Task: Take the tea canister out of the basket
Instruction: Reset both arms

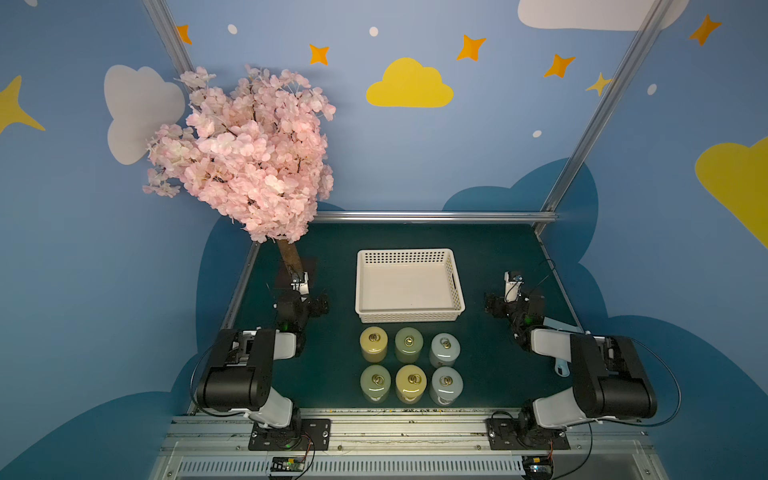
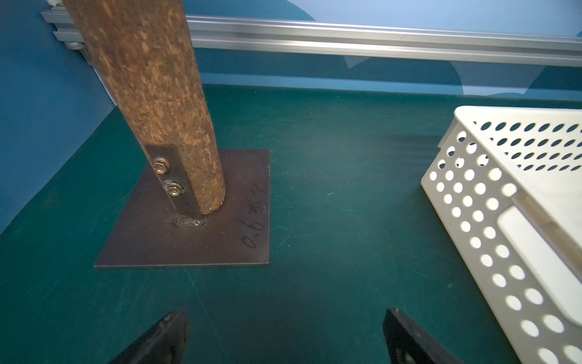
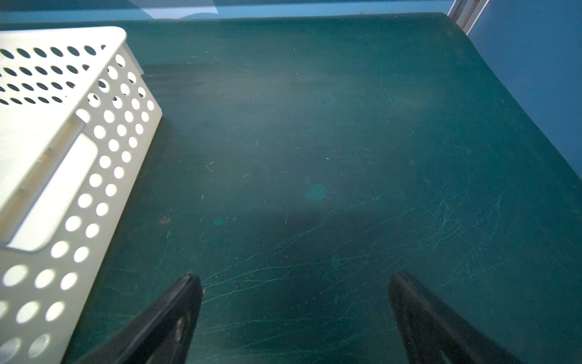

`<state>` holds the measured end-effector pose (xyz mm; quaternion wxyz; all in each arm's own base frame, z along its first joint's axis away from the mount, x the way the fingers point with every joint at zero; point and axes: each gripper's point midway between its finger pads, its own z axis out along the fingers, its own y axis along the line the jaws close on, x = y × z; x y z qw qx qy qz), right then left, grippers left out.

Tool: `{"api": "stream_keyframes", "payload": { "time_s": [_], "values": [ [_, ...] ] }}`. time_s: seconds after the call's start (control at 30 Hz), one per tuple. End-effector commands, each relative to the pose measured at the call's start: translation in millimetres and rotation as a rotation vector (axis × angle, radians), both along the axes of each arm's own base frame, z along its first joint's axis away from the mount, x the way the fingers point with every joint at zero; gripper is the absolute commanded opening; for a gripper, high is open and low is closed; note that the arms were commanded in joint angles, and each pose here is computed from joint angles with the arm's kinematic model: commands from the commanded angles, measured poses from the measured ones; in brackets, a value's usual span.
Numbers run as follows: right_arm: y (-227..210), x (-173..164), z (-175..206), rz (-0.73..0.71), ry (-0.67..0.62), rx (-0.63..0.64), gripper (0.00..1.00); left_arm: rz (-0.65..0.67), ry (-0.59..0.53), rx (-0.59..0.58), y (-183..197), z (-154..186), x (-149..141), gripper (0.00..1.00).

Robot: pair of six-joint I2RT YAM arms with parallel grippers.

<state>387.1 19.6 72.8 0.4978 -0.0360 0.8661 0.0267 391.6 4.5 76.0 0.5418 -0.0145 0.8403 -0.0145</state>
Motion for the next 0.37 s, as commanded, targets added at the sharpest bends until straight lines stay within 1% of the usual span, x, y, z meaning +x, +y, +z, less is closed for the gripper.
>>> {"api": "stream_keyframes", "payload": {
  "time_s": [0.0, 0.13, 0.2, 0.33],
  "values": [
    [2.2, 5.6, 12.1, 0.007, -0.033, -0.006, 0.99, -0.008, -0.015, 0.007, -1.1, 6.1, 2.1, 1.0],
    [1.9, 5.9, 12.7, 0.005, -0.034, -0.009, 0.99, -0.009, -0.015, 0.008, -1.0, 5.9, 2.1, 1.0],
    [2.1, 5.5, 12.5, 0.005, -0.034, -0.009, 0.99, -0.047, -0.002, 0.004, -7.4, 4.6, 4.0, 1.0],
    [2.1, 5.8, 13.1, 0.005, -0.036, -0.007, 0.98, -0.051, -0.004, 0.004, -7.1, 5.1, 2.5, 1.0]
  ]
}}
